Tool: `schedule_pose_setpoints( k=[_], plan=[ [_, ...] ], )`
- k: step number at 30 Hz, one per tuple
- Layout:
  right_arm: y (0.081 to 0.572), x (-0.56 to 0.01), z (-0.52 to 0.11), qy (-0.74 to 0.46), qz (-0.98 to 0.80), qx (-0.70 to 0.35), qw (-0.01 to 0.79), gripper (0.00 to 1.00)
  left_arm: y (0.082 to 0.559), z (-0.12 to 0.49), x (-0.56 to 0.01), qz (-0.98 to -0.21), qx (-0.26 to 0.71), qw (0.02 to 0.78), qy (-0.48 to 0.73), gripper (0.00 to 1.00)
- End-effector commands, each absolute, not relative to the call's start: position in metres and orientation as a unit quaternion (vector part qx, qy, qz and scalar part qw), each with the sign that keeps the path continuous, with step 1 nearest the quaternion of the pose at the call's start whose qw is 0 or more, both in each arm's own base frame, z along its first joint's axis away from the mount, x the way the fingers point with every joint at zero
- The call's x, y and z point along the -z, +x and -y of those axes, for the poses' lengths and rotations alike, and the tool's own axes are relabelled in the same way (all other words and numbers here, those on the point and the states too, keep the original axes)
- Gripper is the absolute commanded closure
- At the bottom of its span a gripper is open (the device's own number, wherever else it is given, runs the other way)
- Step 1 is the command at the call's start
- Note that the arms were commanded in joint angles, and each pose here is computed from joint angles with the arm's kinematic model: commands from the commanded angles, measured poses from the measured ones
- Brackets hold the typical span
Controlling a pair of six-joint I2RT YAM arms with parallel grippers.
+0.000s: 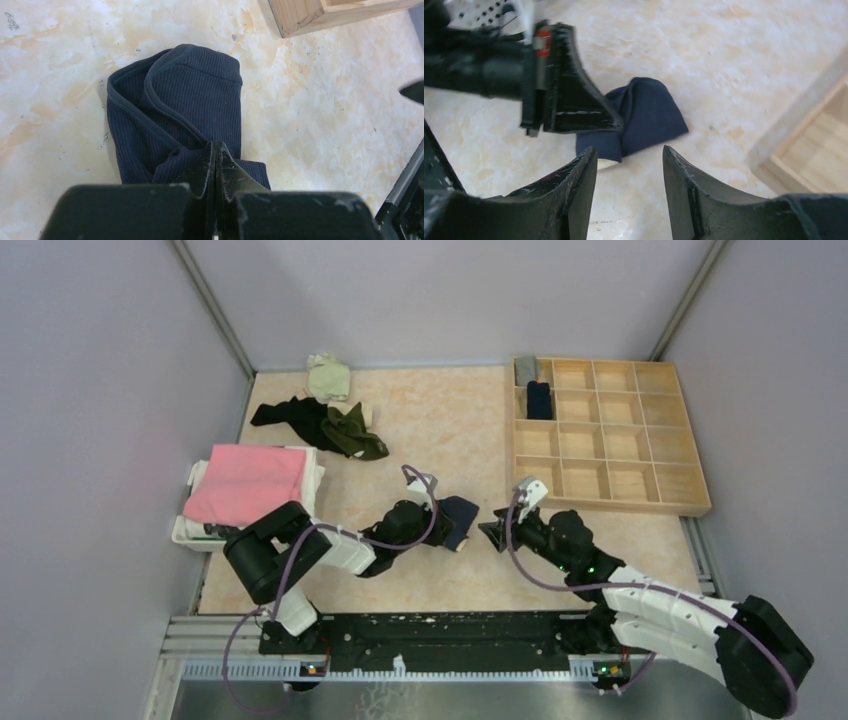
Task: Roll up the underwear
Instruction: Roll the underwear to the center of the board.
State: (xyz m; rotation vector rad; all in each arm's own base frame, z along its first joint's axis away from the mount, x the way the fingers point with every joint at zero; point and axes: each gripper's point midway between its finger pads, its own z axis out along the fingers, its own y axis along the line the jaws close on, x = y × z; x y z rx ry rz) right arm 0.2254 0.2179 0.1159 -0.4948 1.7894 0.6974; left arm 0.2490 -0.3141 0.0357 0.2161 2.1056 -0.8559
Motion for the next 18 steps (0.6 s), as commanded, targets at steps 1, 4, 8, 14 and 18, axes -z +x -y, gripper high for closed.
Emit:
schedule_pose_setpoints(
  k=[1, 4, 8, 14, 18],
  plan=[
    [0.222, -0.147, -0.24, -0.352, -0.661, -0.217, 0.626, 0.5, 0.217, 0.261, 0.048, -0.916, 0.24, 0.308, 0.092, 1.0],
    [0.213, -0.141, -0.253, -0.425, -0.632, -0.183, 0.622, 0.5, 0.214, 0.258, 0.054, -0.92, 0.239, 0.296, 0.092, 1.0],
    [0.194, -0.126, -0.272, -0.523, -0.582, -0.144, 0.606, 0.5, 0.21, 0.256, 0.061, -0.923, 0.242, 0.286, 0.092, 1.0],
    [0.185, -0.102, -0.295, -0.61, -0.529, -0.073, 0.585, 0.49, 0.204, 0.257, 0.065, -0.924, 0.253, 0.271, 0.097, 1.0],
    [0.185, -0.086, -0.309, -0.651, -0.498, -0.029, 0.572, 0.48, 0.204, 0.257, 0.066, -0.924, 0.255, 0.267, 0.101, 1.0]
  ],
)
